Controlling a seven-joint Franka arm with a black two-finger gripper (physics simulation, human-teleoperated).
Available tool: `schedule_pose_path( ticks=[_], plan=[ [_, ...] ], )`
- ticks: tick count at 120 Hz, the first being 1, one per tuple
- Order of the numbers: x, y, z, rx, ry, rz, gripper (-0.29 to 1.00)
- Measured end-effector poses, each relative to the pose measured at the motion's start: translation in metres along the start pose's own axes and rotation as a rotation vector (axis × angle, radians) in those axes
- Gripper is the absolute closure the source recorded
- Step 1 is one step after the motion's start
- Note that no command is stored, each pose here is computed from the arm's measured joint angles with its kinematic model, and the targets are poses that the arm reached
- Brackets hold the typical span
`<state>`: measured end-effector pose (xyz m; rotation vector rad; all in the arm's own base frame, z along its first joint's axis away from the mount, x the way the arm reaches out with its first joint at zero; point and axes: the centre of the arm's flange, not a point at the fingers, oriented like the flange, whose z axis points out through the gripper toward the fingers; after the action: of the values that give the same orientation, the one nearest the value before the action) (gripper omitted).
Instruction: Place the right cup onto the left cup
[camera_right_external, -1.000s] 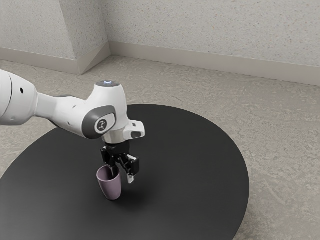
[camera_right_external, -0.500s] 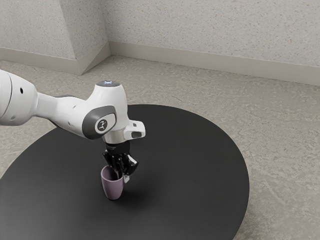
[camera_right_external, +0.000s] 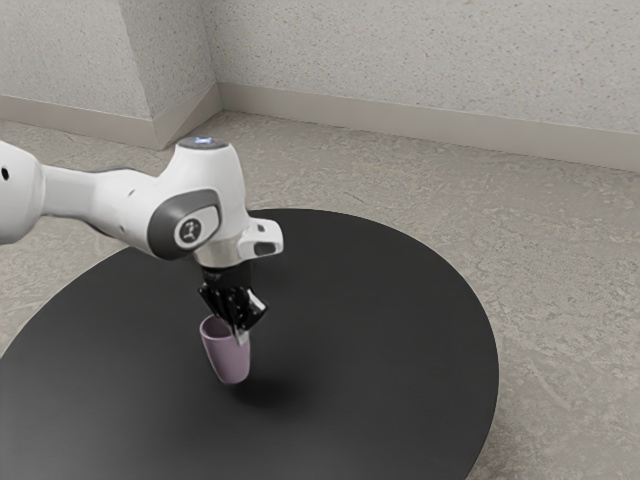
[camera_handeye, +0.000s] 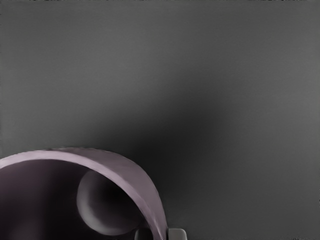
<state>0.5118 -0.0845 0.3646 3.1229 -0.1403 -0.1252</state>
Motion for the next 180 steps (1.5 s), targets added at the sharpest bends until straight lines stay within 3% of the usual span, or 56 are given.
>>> schedule_pose_path(
  ticks=[59, 143, 163, 180],
  plan=[
    [0.017, 0.008, -0.097, 0.017, 0.022, 0.023, 0.79],
    [0.026, -0.022, -0.117, 0.069, -0.016, 0.038, 0.79],
    [0.033, -0.061, -0.119, 0.067, -0.016, -0.01, 0.79],
    [0.038, -0.16, -0.125, 0.063, -0.009, -0.165, 0.79]
  ],
)
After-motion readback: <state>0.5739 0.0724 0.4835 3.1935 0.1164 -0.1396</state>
